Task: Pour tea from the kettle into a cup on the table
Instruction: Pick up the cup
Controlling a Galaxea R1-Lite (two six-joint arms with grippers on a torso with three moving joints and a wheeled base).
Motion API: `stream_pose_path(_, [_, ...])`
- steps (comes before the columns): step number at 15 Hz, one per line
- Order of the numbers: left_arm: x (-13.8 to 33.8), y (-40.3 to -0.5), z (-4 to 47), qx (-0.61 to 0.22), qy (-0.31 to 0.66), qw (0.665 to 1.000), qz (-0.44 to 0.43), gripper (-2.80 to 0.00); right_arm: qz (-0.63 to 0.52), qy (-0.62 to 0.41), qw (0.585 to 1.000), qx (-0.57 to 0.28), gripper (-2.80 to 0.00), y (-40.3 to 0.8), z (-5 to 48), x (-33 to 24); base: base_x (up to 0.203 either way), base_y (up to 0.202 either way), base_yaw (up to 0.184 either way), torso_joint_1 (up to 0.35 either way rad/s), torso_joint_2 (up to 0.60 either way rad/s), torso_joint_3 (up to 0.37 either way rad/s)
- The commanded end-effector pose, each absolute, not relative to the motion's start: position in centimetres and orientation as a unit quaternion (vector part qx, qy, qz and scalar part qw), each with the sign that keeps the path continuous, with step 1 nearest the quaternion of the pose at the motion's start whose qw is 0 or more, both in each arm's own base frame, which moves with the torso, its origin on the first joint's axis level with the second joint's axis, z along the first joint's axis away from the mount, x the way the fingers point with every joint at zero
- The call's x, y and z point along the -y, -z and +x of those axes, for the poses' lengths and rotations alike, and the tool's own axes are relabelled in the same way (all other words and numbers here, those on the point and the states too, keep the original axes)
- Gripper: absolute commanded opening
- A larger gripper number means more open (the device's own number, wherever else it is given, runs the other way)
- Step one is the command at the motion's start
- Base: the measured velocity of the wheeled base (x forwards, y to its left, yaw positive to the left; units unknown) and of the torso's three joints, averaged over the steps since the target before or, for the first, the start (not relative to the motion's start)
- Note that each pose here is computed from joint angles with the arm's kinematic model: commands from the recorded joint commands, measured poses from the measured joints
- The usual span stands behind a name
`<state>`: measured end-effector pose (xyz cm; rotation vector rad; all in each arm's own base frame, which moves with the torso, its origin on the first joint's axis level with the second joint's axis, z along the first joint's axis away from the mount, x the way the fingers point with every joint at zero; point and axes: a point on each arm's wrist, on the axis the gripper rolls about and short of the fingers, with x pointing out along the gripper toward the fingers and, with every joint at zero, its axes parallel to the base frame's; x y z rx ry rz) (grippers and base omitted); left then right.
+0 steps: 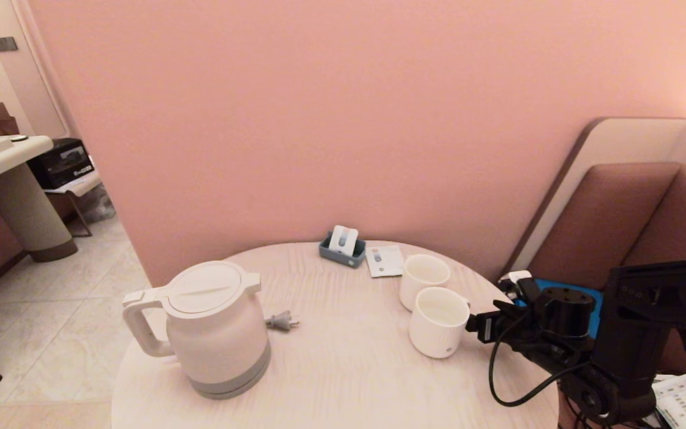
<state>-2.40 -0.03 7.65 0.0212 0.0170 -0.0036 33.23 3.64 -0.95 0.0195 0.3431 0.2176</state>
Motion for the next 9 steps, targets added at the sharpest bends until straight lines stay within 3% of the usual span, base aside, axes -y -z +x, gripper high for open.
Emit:
stream_pose_path(1, [0.03,-7.64,-2.4,-0.008,0.002,1.0,0.011,-2.8,0.01,-0.109,0.98,-0.166,0.0,0.94,33.27,-3.65,0.0,0.0,0.0,0.0,0.0,0.0])
stream_pose_path(9, [0.03,-7.64,-2.4,-0.008,0.002,1.0,0.011,-2.8,0.008,-0.109,0.981,-0.157,0.0,0.81,33.33,-3.66,0.0,0.0,0.0,0.0,0.0,0.0])
